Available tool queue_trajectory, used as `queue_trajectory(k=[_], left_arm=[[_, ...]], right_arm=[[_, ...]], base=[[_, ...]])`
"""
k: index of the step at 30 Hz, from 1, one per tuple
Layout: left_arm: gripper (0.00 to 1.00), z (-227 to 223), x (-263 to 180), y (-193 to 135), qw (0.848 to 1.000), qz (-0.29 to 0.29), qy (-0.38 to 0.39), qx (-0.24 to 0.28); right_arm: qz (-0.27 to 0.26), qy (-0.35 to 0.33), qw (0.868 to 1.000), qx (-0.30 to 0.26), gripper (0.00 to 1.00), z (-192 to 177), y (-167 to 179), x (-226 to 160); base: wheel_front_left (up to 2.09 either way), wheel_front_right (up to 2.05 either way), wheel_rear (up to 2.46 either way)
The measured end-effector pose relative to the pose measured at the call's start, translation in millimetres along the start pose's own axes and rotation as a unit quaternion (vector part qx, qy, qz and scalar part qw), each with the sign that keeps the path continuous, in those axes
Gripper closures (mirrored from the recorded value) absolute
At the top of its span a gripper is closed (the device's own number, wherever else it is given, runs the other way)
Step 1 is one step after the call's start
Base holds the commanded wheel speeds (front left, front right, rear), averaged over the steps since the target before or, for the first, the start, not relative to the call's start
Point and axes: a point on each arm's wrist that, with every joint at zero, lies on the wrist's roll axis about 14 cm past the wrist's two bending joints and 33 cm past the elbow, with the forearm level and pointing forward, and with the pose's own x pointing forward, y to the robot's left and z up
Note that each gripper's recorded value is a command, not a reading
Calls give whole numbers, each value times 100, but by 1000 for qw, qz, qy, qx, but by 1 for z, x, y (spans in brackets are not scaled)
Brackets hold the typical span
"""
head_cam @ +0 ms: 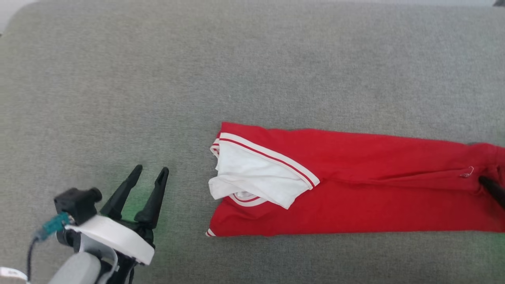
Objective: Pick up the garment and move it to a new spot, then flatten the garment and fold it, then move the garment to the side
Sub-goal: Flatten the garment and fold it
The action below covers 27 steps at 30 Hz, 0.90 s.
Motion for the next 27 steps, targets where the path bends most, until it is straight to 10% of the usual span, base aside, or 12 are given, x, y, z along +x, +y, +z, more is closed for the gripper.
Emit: queue_trajectory(k=[15,16,19,27], left_arm=[[0,24,-23,13,984,74,-70,143],[0,27,-24,13,982,74,-73,156],[0,38,-25,11,976,82,-92,179],[0,58,-20,-4,966,71,-125,217]], right_arm=[[2,31,999,19,0,-11,4,1],[2,34,999,19,11,-12,4,2],[6,45,999,21,100,-16,7,3],[5,52,998,28,100,-13,2,2]], base=[[0,0,0],[0,0,0],[0,0,0],[0,0,0]])
